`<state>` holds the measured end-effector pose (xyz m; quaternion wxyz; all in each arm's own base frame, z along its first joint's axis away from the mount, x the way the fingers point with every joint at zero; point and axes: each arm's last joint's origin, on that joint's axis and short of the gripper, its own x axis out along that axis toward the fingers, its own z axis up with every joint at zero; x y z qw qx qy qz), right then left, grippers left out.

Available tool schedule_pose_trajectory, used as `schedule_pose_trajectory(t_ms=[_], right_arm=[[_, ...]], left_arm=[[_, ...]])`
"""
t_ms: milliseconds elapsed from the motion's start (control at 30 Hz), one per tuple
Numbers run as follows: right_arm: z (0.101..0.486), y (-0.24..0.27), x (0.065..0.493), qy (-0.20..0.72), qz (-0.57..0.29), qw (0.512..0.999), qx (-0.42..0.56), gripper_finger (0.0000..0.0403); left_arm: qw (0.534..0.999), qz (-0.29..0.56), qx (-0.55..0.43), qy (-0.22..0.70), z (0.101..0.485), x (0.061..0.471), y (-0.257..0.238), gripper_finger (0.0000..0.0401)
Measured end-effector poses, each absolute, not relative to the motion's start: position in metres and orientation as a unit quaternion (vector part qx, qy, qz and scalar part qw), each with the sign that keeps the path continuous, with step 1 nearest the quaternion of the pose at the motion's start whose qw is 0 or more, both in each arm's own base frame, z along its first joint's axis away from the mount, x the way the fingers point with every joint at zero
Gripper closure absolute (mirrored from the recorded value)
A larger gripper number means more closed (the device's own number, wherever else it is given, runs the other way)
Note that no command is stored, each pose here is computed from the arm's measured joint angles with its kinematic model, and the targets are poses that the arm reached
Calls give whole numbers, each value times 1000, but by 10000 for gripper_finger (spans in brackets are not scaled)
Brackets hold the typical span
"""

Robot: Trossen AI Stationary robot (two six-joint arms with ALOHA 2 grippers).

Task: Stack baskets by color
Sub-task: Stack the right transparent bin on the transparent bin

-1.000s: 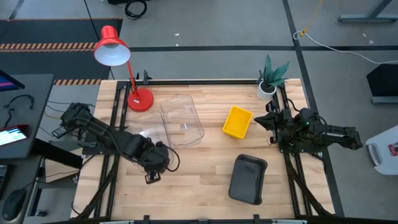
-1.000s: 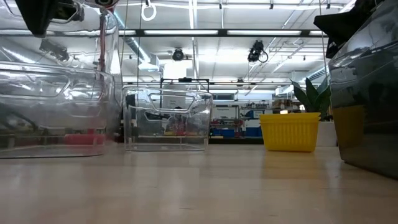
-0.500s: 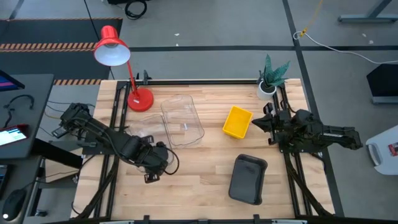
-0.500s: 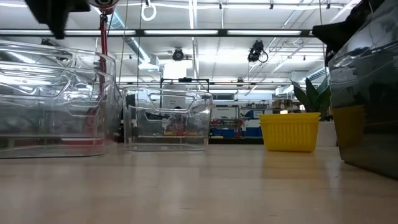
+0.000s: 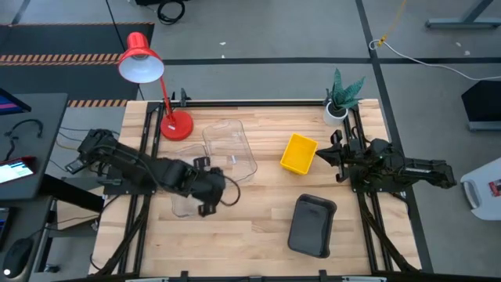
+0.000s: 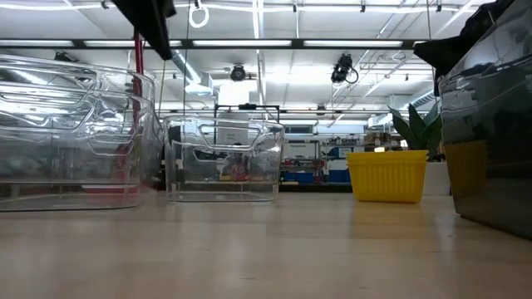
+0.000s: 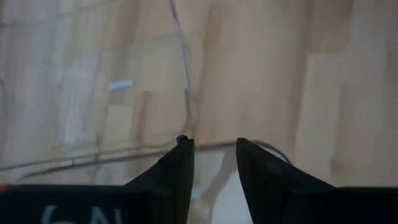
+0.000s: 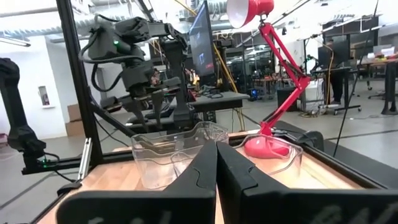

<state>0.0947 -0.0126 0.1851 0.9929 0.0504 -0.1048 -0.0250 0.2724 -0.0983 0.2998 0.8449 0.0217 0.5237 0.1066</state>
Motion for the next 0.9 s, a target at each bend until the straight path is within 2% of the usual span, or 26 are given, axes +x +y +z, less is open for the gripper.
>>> schedule_pose_trajectory(t_ms=[300, 400, 700, 900], right_arm=[[185, -13, 95, -105, -25, 993, 54, 384], [185, -13, 95, -105, -25, 993, 54, 384], [185, -13, 95, -105, -25, 993, 54, 385], [185, -13, 95, -106, -25, 993, 54, 385]], left_arm=[[842, 120, 20, 526, 274, 314, -69, 289], [835, 124, 22, 535, 259, 327, -62, 274], [826, 116, -1, 551, 238, 345, -45, 193], [820, 115, -17, 560, 229, 351, -36, 191]])
